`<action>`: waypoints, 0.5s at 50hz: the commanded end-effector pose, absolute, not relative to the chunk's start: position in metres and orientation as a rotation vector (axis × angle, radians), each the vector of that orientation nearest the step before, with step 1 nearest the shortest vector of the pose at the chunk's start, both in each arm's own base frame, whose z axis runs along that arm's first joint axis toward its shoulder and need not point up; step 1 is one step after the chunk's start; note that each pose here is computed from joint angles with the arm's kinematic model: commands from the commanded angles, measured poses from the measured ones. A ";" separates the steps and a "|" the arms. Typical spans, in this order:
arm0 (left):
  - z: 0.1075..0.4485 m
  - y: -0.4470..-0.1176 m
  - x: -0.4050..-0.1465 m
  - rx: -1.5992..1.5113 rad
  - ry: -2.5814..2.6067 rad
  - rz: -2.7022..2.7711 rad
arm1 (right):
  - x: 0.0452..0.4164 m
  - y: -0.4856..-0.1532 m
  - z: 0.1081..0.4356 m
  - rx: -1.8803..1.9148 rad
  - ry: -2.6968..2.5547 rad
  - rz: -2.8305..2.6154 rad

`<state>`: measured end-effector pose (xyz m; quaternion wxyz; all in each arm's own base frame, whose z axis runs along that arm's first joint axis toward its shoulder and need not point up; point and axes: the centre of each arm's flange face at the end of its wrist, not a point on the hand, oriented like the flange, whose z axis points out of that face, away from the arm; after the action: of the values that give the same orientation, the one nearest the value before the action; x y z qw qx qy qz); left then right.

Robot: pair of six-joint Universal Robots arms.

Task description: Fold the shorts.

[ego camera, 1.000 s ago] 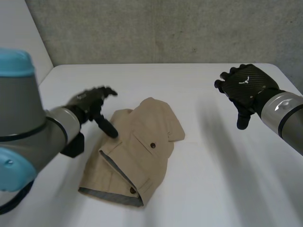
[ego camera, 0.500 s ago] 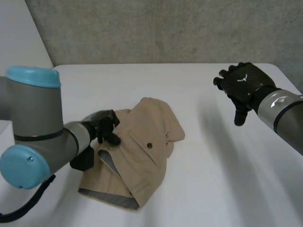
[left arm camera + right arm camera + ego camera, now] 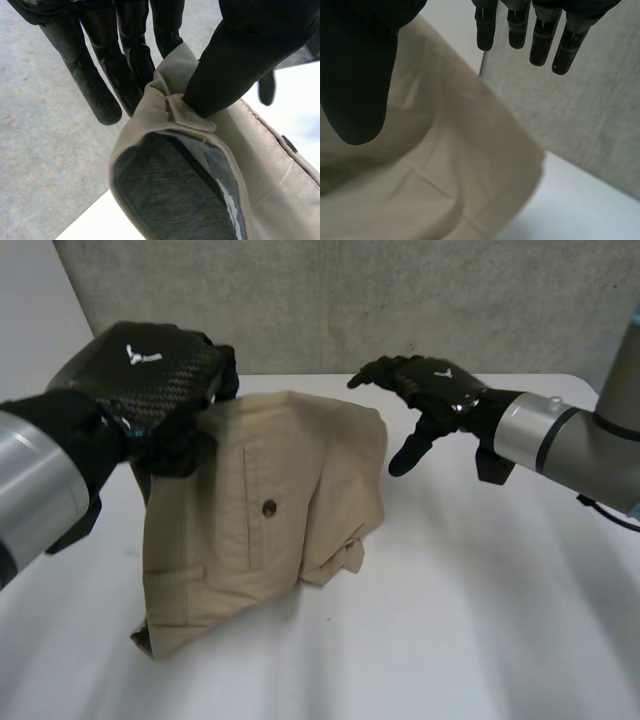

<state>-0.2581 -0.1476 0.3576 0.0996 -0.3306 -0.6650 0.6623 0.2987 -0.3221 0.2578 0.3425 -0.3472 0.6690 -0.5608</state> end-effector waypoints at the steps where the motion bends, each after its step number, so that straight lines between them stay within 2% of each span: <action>1: 0.351 -0.123 -0.257 -1.075 -1.958 1.903 | 0.312 -0.333 0.229 -0.897 1.778 -1.354; 7: 0.346 -0.117 -0.253 -1.142 -1.954 1.917 | 0.332 -0.321 0.213 -0.924 1.792 -1.310; 15: 0.332 -0.124 -0.253 -1.246 -1.986 1.926 | 0.327 -0.335 0.217 -0.989 1.846 -1.498; 19: 0.325 -0.148 -0.256 -1.217 -2.014 1.967 | 0.331 -0.338 0.229 -1.104 1.789 -1.629; 20: 0.321 -0.164 -0.260 -1.198 -2.017 1.993 | 0.331 -0.338 0.229 -1.104 1.788 -1.629; 21: 0.321 -0.164 -0.260 -1.198 -2.017 1.993 | 0.331 -0.342 0.241 -1.114 1.751 -1.712; 22: 0.327 -0.198 -0.272 -1.144 -1.955 2.121 | 0.330 -0.350 0.278 -1.092 1.648 -1.918; 25: 0.345 -0.225 -0.285 -1.082 -1.837 2.280 | 0.326 -0.352 0.325 -1.021 1.502 -2.154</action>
<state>-0.2612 -0.1602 0.3270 0.0331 -0.3910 -0.6473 0.6535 0.3305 -0.3405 0.2378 0.2375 -0.3919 0.6465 -0.6100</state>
